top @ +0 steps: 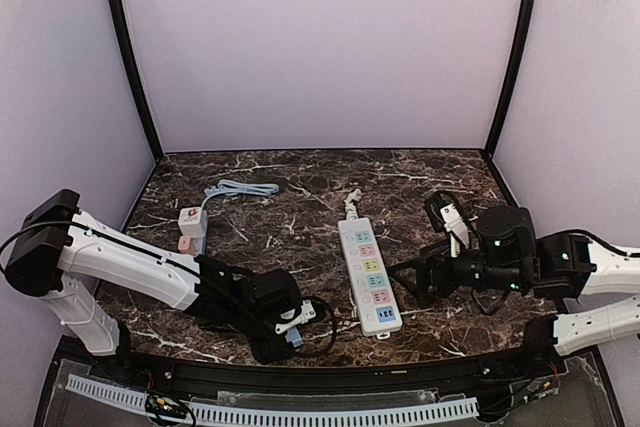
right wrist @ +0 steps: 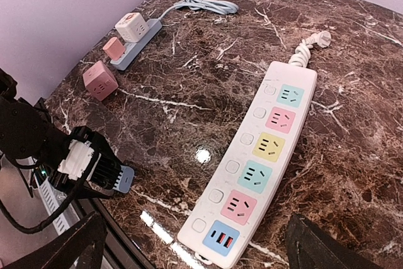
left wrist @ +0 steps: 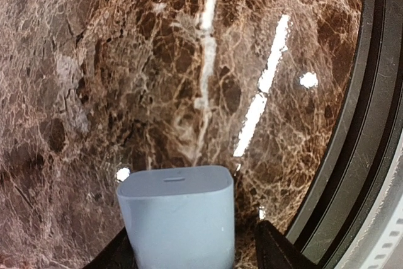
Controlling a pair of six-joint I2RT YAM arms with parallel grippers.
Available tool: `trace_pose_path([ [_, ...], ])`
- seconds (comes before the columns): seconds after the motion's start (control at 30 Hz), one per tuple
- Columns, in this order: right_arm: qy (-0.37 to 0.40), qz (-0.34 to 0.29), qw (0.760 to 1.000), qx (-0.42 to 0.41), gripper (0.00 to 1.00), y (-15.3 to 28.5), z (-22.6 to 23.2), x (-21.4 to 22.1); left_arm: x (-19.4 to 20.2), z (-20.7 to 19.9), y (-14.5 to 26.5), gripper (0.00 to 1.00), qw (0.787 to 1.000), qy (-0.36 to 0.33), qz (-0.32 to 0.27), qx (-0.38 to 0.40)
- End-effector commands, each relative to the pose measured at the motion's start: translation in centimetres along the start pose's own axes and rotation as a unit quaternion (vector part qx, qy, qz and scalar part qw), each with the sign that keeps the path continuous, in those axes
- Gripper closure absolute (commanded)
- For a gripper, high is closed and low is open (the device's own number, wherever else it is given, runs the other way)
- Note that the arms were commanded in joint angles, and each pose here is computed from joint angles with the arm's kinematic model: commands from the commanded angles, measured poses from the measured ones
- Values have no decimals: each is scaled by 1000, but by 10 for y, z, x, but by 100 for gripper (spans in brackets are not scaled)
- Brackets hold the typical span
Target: Insert the plug
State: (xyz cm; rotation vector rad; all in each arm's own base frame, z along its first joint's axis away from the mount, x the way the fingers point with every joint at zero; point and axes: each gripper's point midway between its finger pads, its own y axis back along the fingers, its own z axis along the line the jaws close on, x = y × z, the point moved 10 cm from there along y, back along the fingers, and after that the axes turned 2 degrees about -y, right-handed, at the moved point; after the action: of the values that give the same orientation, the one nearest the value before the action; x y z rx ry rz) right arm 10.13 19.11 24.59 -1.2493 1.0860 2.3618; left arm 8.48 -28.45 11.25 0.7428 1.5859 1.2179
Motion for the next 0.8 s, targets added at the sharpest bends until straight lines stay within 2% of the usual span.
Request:
trace_pose_path([
  [0.0, -1, -7, 1000, -3, 1, -1, -2, 1, 3, -4, 0, 39, 1000, 5, 17, 11],
  [0.5, -4, -4, 1000, 3, 1, -5, -2, 2, 4, 0, -1, 48, 1000, 10, 18, -16],
  [0.77, -33, -12, 999, 26, 1, -7, -5, 1, 2, 0, 2, 67, 1000, 9, 5, -12],
])
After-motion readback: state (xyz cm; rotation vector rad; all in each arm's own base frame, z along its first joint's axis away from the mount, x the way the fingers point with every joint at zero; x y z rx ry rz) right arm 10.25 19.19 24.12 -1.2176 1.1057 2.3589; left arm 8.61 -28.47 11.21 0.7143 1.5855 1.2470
